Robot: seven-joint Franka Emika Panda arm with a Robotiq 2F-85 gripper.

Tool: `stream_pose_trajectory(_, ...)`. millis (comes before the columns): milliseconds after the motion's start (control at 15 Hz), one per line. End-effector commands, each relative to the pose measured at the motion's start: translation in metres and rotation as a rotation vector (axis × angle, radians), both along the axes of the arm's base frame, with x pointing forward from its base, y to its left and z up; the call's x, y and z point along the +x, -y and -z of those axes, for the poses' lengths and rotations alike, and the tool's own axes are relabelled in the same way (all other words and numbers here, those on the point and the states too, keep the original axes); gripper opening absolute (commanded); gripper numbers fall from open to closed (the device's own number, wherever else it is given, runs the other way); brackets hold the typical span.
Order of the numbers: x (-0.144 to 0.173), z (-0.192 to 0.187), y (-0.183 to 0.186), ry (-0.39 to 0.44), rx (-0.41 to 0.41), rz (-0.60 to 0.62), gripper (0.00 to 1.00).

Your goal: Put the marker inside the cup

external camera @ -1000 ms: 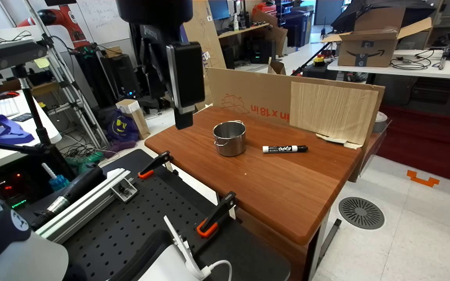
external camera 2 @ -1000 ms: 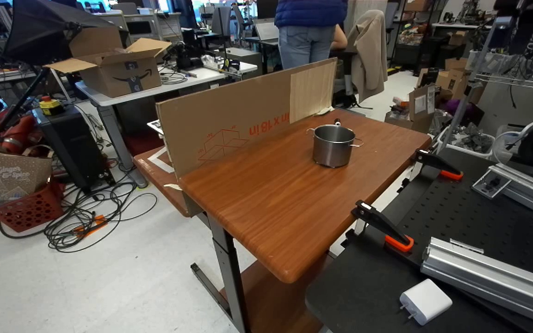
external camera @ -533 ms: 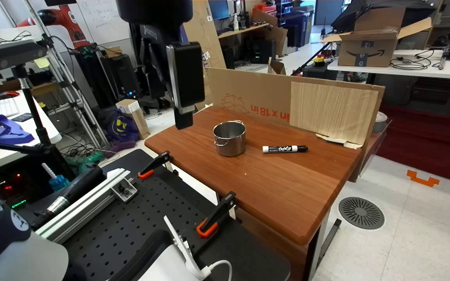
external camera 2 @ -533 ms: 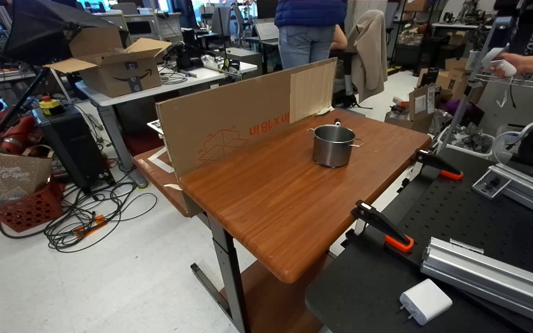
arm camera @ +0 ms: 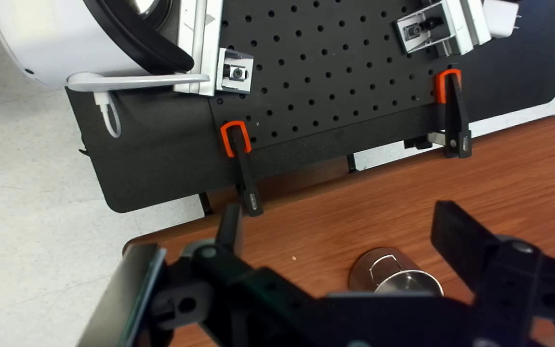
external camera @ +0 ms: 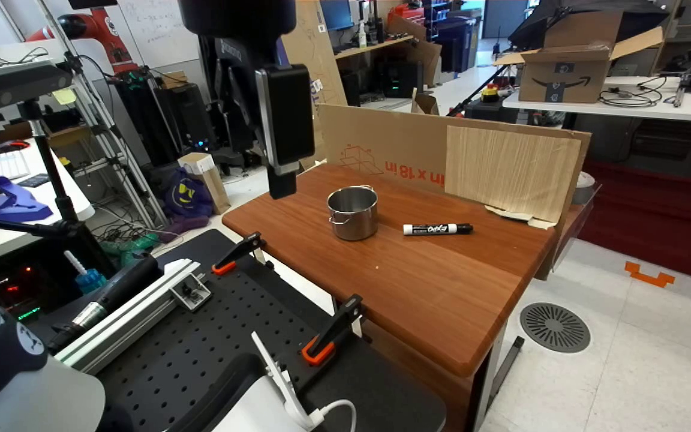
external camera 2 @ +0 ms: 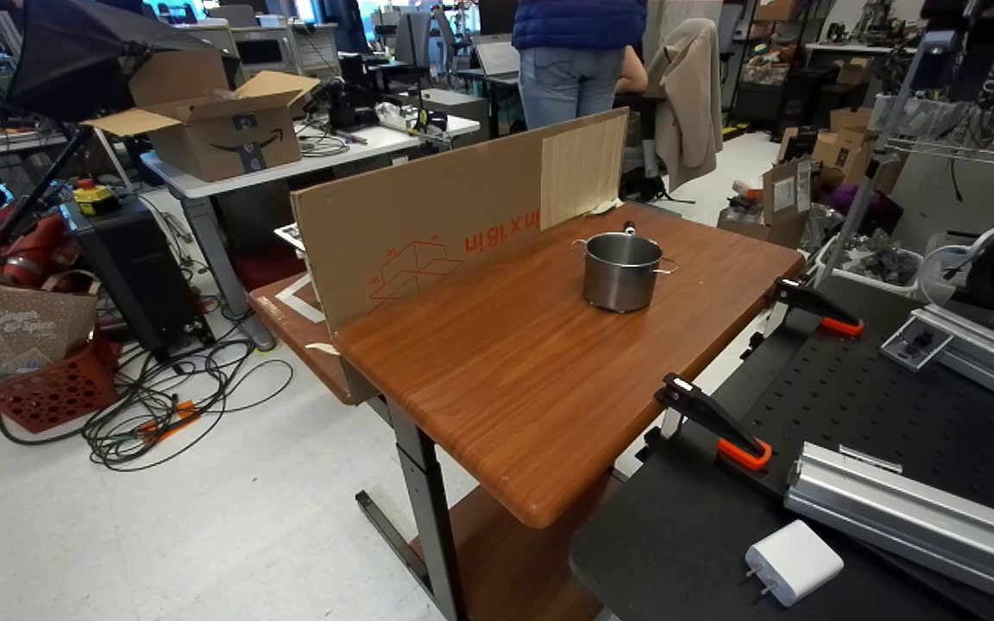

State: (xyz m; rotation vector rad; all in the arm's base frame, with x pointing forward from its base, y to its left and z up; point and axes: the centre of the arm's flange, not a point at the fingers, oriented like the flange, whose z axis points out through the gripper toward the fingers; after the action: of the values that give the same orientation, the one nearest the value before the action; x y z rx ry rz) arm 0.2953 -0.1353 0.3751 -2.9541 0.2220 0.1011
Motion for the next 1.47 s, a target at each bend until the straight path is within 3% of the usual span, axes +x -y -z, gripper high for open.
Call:
stream_pose_trajectory(0,0.000,0.000,0.000,0.000,0.000,0.000,1.00)
stream_pose_trajectory(800,0.000,0.000,0.000,0.000,0.000,0.000,1.00)
stream_pose_trajectory(1400,0.061,-0.020,-0.003,0.031,-0.019,0.156,1.00)
